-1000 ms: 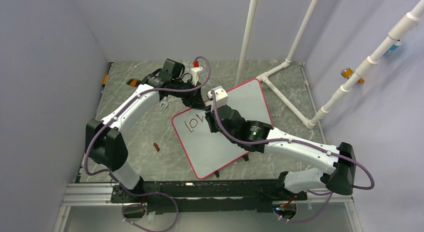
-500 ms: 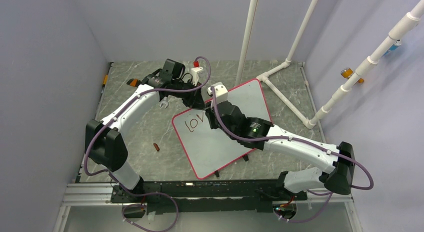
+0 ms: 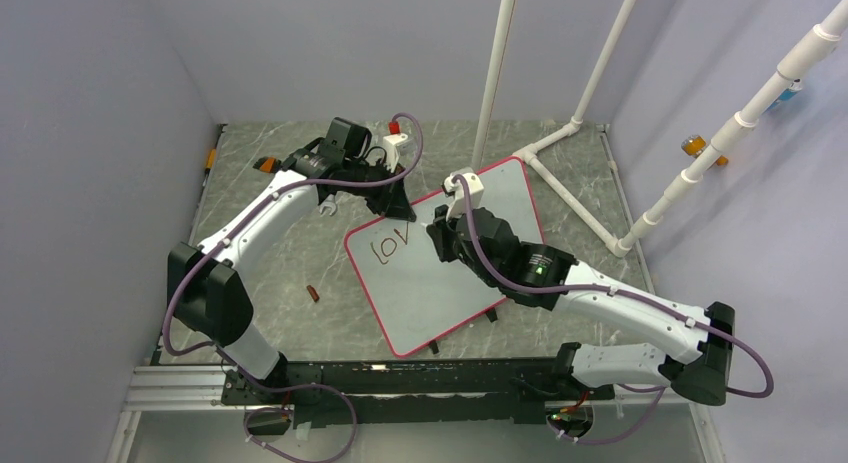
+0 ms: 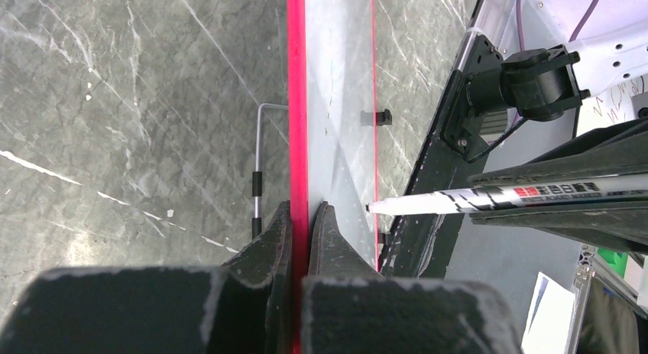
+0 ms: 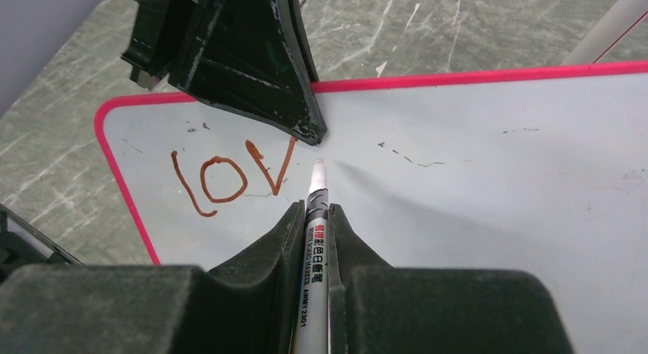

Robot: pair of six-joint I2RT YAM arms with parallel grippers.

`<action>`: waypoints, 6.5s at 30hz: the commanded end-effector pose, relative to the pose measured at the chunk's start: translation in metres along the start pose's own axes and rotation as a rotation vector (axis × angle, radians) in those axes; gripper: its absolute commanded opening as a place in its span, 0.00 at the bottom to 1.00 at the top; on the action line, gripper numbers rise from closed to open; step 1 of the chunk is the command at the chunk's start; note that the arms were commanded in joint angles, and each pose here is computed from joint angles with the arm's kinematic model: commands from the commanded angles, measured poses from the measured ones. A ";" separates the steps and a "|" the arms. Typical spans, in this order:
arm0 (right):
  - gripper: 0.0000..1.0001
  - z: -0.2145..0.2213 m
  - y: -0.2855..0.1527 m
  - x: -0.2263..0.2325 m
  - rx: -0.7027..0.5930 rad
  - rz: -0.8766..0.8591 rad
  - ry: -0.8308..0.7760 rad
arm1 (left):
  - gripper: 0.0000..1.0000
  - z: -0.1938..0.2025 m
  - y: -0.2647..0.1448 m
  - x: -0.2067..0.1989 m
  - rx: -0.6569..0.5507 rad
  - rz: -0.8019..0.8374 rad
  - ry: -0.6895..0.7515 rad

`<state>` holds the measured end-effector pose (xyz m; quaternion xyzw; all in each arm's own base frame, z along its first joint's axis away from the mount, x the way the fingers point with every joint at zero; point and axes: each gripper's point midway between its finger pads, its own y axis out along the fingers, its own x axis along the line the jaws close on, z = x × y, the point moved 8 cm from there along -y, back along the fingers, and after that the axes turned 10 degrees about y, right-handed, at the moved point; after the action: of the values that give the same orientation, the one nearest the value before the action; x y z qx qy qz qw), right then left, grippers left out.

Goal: Write a sentence on the whiteboard
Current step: Write a sentence.

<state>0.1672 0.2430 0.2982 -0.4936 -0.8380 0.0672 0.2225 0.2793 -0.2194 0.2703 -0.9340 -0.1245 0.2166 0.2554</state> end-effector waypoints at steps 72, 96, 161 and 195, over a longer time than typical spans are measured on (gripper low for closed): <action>0.00 0.031 0.023 -0.014 0.097 -0.005 0.045 | 0.00 -0.008 -0.007 0.019 -0.007 -0.207 0.209; 0.00 0.018 0.010 -0.035 0.038 0.152 -0.009 | 0.00 -0.008 -0.007 0.018 -0.003 -0.208 0.214; 0.00 0.031 -0.040 0.004 0.028 -0.457 -0.129 | 0.00 0.002 -0.020 0.008 -0.028 -0.431 0.187; 0.00 0.059 -0.025 0.041 0.044 -0.352 -0.148 | 0.00 0.005 -0.024 0.012 -0.007 -0.452 0.208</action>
<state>0.0984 0.2611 0.2366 -0.3158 -0.9204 0.1433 0.1805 0.2513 -0.2152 0.2846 -0.9300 -0.2041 0.1733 0.2519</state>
